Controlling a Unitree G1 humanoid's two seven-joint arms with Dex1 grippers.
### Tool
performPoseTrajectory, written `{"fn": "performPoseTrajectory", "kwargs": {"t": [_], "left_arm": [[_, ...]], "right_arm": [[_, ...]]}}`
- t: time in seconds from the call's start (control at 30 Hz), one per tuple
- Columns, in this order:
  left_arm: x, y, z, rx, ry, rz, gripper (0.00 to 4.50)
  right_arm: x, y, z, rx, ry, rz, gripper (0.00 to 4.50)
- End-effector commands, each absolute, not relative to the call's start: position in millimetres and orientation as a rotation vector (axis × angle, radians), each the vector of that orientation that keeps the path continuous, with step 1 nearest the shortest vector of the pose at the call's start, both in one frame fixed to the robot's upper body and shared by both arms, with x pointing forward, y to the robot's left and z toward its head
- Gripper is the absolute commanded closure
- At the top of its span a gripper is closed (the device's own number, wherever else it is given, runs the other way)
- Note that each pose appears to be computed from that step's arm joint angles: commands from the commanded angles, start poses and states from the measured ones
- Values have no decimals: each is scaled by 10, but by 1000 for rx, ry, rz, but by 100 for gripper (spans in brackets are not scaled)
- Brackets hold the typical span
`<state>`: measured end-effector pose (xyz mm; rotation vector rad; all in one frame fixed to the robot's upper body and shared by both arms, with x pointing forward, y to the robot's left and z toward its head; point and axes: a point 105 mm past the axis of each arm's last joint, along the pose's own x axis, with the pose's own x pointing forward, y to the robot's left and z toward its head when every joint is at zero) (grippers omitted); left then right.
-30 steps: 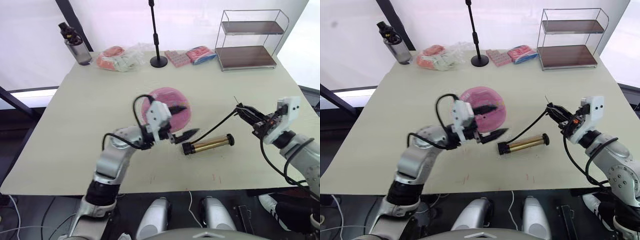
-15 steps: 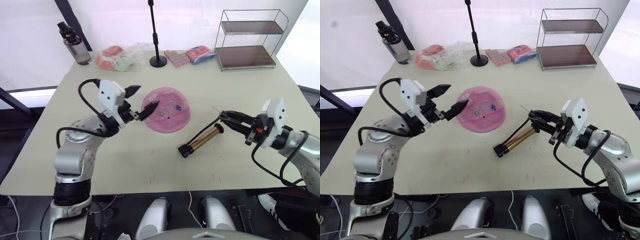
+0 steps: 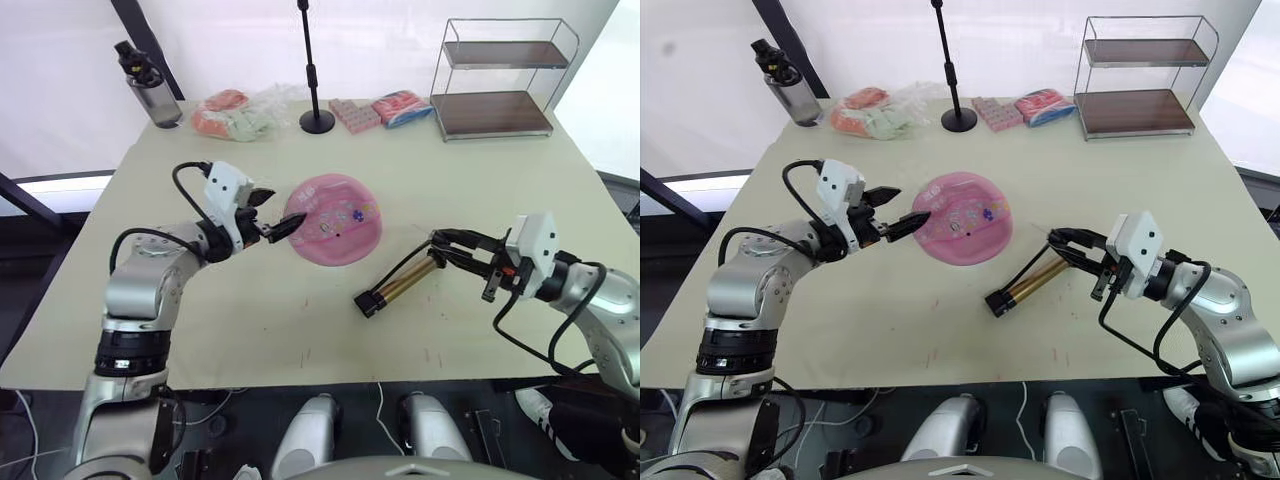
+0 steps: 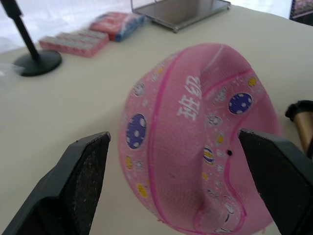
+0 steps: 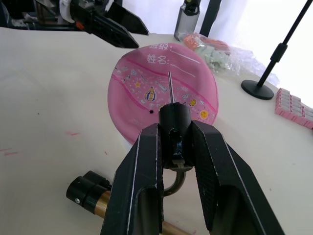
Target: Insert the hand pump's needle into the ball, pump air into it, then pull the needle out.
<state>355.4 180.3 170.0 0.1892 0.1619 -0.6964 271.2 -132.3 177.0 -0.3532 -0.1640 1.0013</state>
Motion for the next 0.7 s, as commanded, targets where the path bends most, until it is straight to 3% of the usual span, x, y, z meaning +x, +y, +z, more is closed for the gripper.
{"fn": "performPoseTrajectory", "kwargs": {"t": [0.03,0.33,0.7], "left_arm": [[3611,1826,1804,200,166,-712,7],[3733,1745,1698,203,227,-752,7],[3748,1609,1652,155,196,-733,439]], "right_arm": [[2659,-1261,1888,-375,-221,1011,414],[2640,-1202,1877,-365,-221,1001,414],[2608,-1132,1798,-328,-136,1000,414]]}}
